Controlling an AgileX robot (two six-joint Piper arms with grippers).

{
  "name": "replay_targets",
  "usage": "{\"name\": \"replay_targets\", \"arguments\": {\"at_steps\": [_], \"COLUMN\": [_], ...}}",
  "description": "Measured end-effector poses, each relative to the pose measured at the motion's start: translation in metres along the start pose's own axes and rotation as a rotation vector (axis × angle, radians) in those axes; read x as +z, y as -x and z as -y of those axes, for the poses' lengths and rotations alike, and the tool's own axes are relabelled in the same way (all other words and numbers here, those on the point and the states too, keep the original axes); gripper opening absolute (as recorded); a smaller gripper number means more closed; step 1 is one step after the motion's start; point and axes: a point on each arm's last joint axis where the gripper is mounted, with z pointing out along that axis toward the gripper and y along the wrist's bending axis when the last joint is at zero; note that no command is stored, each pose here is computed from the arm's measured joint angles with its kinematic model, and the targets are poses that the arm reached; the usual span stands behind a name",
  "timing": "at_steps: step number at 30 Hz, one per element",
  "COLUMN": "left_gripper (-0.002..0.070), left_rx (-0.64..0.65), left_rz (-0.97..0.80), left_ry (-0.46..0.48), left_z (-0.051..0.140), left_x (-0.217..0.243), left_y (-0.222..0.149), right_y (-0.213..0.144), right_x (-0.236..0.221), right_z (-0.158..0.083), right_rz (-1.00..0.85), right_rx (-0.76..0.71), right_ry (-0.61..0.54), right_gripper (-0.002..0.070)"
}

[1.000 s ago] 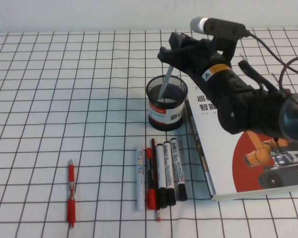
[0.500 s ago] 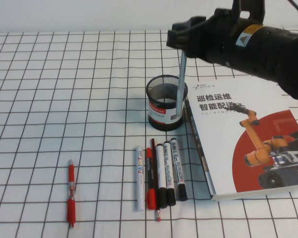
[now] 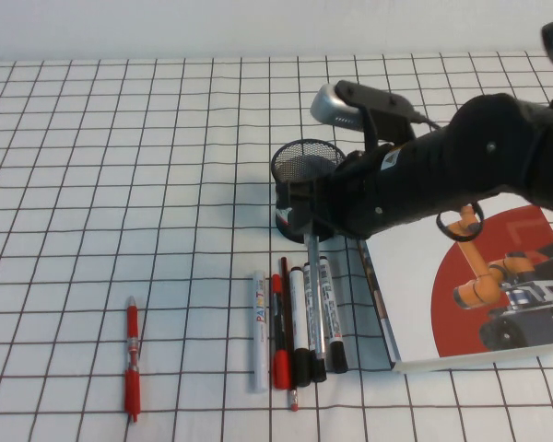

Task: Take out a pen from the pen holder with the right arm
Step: 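Take a marker out of the pen holder and lay it on the table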

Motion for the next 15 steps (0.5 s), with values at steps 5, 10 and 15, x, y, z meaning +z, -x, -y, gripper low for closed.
{"name": "replay_targets", "arguments": {"at_steps": [5, 10, 15], "left_gripper": [-0.0003, -0.0003, -0.0003], "left_rx": [0.0, 0.0, 0.0], "left_rz": [0.0, 0.0, 0.0], "left_ry": [0.0, 0.0, 0.0], "left_z": [0.0, 0.0, 0.0], "left_x": [0.0, 0.0, 0.0], "left_y": [0.0, 0.0, 0.0], "right_y": [-0.007, -0.005, -0.002], "right_x": [0.036, 0.073, 0.103], "right_z": [-0.008, -0.014, -0.013], "right_rz": [-0.064, -0.099, -0.128], "right_rx": [0.004, 0.006, 0.03], "right_ry": [0.022, 0.036, 0.054], "right_gripper": [0.0097, 0.0097, 0.0097]}}
